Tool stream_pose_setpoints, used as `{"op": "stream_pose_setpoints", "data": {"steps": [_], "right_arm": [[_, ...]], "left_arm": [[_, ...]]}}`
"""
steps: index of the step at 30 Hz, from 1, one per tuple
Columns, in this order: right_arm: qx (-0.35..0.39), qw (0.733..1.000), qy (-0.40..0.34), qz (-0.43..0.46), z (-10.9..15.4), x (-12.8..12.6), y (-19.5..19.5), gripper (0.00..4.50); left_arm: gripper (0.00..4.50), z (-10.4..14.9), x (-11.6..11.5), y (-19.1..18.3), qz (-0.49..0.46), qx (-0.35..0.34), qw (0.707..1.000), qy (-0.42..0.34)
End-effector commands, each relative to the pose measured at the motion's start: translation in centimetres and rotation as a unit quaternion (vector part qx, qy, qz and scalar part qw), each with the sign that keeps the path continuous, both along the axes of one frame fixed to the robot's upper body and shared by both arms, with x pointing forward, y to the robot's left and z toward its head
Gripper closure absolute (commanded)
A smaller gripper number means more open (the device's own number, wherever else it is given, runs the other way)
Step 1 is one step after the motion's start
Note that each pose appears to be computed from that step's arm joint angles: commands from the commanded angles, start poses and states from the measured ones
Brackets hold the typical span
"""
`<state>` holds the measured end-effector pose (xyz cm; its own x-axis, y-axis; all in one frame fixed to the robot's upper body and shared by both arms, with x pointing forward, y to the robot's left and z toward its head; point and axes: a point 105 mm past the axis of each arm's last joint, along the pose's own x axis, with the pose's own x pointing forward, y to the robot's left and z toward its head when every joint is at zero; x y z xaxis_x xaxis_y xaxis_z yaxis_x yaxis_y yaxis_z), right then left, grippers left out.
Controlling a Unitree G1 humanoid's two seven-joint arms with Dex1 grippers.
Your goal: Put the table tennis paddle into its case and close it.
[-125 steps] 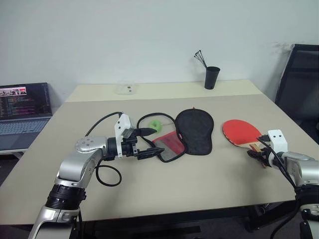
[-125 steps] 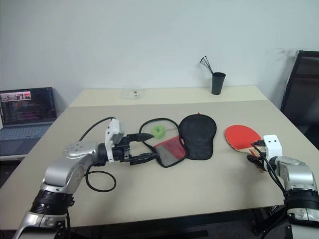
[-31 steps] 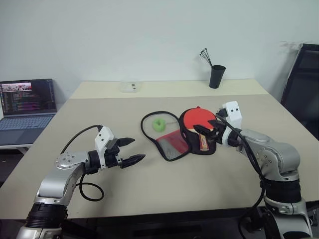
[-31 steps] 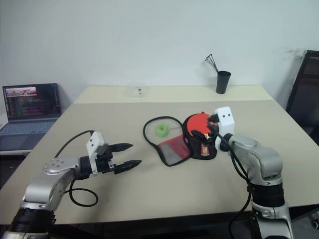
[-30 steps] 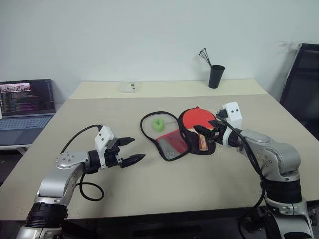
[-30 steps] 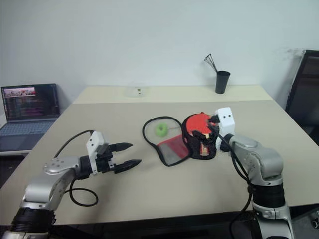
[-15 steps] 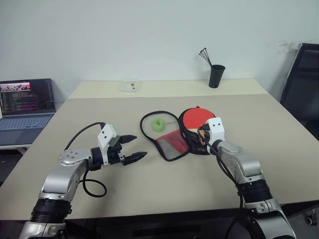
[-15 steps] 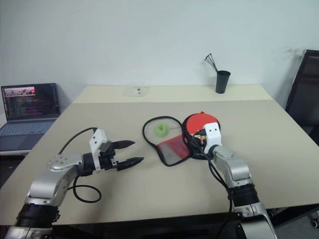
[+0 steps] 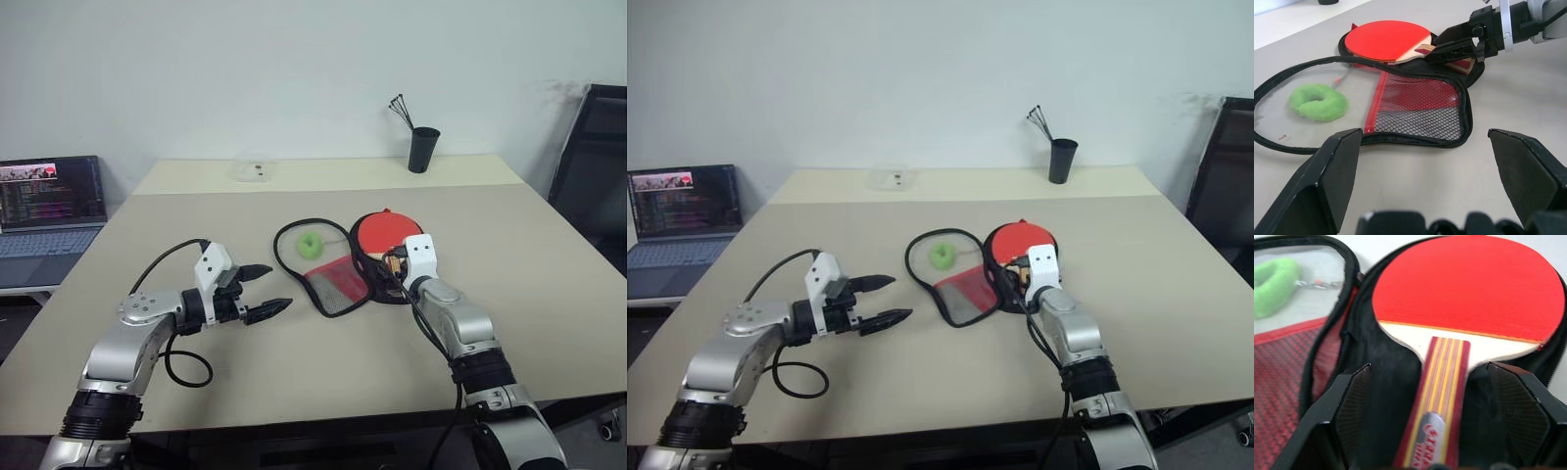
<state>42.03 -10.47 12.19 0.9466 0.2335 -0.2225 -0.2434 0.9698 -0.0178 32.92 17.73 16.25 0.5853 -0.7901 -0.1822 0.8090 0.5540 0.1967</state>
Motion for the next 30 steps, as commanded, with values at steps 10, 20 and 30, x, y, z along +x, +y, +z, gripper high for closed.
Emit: {"op": "stream_pose_setpoints", "data": {"steps": [10,20,30], "right_arm": [[-0.016,1.0,0.015,-0.017,-0.5,-0.5,-0.2,0.78],[-0.012,0.999,0.02,-0.029,-0.6,-0.7,-0.3,3.08],[0.004,0.999,0.024,-0.034,-0.5,-1.5,-0.2,3.08]], "left_arm": [[0.0,1.8,-0.1,-1.2,-0.018,-0.009,0.999,-0.032],[0.0,1.8,-0.1,-1.3,-0.021,-0.01,0.999,-0.033],[0.0,1.6,-0.2,-1.3,-0.023,-0.009,0.999,-0.031]]}}
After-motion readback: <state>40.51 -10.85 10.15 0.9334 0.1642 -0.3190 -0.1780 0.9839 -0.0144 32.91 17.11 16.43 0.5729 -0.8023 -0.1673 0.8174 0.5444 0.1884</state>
